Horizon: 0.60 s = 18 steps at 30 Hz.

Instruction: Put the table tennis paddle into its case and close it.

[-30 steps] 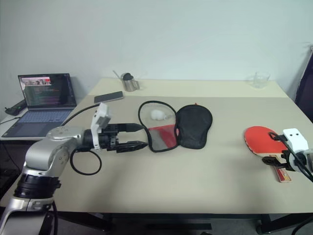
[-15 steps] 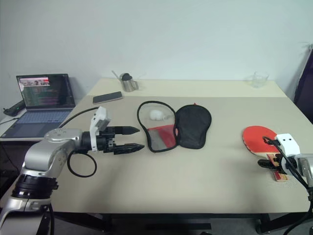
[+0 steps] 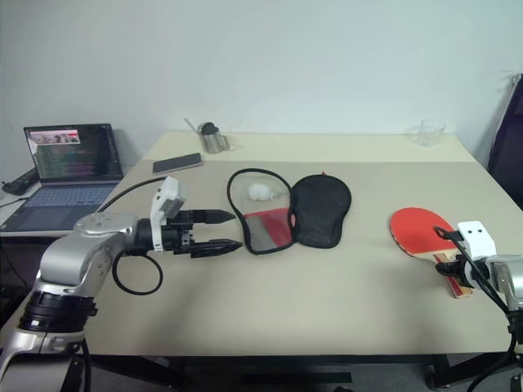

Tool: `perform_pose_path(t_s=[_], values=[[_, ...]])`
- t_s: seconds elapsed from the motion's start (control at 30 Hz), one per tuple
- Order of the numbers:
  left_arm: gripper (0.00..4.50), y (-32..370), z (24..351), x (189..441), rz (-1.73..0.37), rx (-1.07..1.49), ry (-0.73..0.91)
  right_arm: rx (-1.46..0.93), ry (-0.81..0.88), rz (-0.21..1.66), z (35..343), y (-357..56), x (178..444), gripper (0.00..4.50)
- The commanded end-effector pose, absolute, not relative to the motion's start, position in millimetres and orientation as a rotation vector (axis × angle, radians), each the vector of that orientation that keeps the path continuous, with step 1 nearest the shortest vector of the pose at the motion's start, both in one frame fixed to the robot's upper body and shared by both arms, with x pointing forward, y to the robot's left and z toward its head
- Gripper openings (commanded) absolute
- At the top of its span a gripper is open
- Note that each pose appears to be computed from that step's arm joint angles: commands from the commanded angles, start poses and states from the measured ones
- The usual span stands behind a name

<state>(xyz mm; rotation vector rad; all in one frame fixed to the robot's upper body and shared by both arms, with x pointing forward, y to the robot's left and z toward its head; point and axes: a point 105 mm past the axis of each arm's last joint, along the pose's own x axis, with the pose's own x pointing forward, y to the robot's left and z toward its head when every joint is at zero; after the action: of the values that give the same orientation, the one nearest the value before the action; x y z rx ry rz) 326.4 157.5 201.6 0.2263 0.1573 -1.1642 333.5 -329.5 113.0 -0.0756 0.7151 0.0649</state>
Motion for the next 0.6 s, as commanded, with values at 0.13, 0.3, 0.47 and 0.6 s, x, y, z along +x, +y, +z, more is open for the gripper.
perform_pose_path(t_s=[0.13, 0.3, 0.47, 0.6], values=[[4.50, 159.0, 217.7, 328.9, -1.139, 0.254, 0.098, 0.012, 0.384, 0.100, 203.3, -293.2, 369.6, 1.04], [4.50, 160.4, 214.9, 328.6, -1.129, 0.248, 0.099, 0.099, 0.223, 0.178, 252.8, -232.4, 389.3, 1.04], [4.50, 163.0, 212.4, 333.2, -1.103, 0.248, 0.102, 0.144, 0.161, 0.221, 254.8, -157.0, 412.0, 1.04], [4.50, 160.9, 211.2, 332.4, -1.103, 0.246, 0.099, 0.207, 0.156, 0.226, 249.4, -114.9, 425.8, 1.04]])
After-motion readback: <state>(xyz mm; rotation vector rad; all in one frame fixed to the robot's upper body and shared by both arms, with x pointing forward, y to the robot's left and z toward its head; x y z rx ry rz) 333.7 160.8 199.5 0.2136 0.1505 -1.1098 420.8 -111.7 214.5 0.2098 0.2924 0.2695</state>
